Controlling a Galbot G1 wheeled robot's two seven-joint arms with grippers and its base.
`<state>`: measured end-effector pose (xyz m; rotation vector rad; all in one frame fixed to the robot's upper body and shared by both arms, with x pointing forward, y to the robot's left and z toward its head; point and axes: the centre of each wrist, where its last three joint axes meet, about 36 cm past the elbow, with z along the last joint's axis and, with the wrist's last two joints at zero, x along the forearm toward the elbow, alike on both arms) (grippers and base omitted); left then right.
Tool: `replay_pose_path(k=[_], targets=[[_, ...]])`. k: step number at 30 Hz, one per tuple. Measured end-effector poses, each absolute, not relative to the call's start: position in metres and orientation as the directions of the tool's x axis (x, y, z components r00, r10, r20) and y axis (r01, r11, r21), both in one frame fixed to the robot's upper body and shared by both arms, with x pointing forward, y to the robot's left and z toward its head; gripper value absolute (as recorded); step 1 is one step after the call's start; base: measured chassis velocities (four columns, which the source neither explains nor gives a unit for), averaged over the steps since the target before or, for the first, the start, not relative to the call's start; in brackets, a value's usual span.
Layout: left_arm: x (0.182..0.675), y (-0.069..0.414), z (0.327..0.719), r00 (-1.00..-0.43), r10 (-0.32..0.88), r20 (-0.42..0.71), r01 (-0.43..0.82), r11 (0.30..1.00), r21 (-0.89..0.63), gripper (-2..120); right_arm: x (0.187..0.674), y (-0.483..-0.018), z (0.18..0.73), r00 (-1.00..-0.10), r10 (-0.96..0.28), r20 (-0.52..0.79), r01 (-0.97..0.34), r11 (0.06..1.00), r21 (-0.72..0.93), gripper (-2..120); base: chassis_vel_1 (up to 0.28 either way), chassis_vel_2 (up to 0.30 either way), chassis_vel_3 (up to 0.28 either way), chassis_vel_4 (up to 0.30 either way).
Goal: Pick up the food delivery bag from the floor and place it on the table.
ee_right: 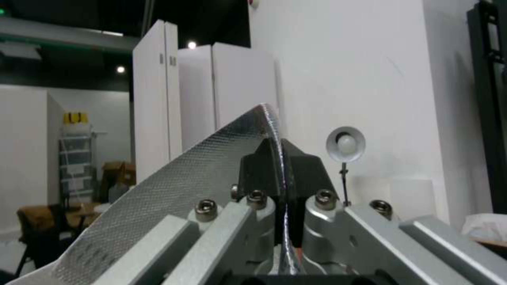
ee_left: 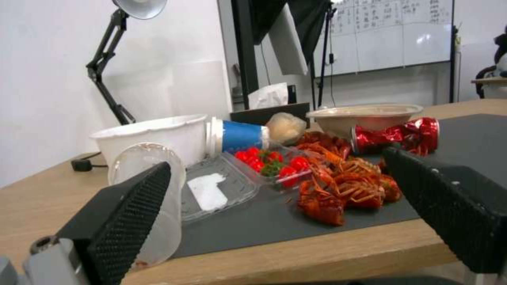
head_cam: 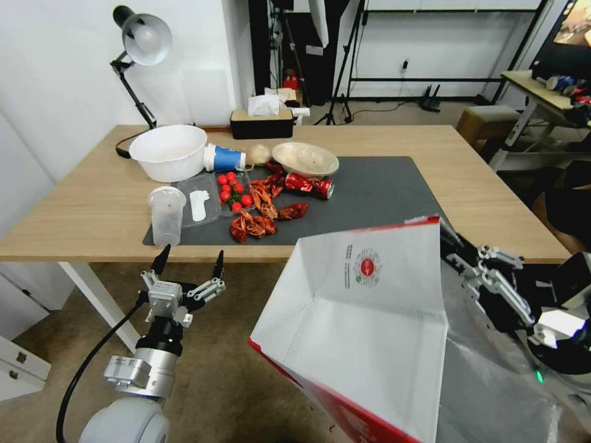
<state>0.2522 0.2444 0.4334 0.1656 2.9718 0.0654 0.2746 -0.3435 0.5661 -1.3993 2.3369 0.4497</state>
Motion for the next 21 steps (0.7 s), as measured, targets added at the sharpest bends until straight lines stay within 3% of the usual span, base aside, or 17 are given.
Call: replay_pose_path(k=[8,21], targets=[[0.252,0.243,0.433,-0.980,0.110,-0.163,0.102,0.993,0.060,100,0.277,-0.337,0.581,-0.472,-0.707,-0.527,-0.864,0.489,0.118,0,0.000,0.000,0.000,0.000],[0.251,0.242,0.431,-0.980,0.113,-0.165,0.103,0.992,0.068,100,0.293,-0.328,0.616,-0.610,-0.522,-0.597,-0.738,0.649,0.187,0,0.000,0.000,0.000,0.000]])
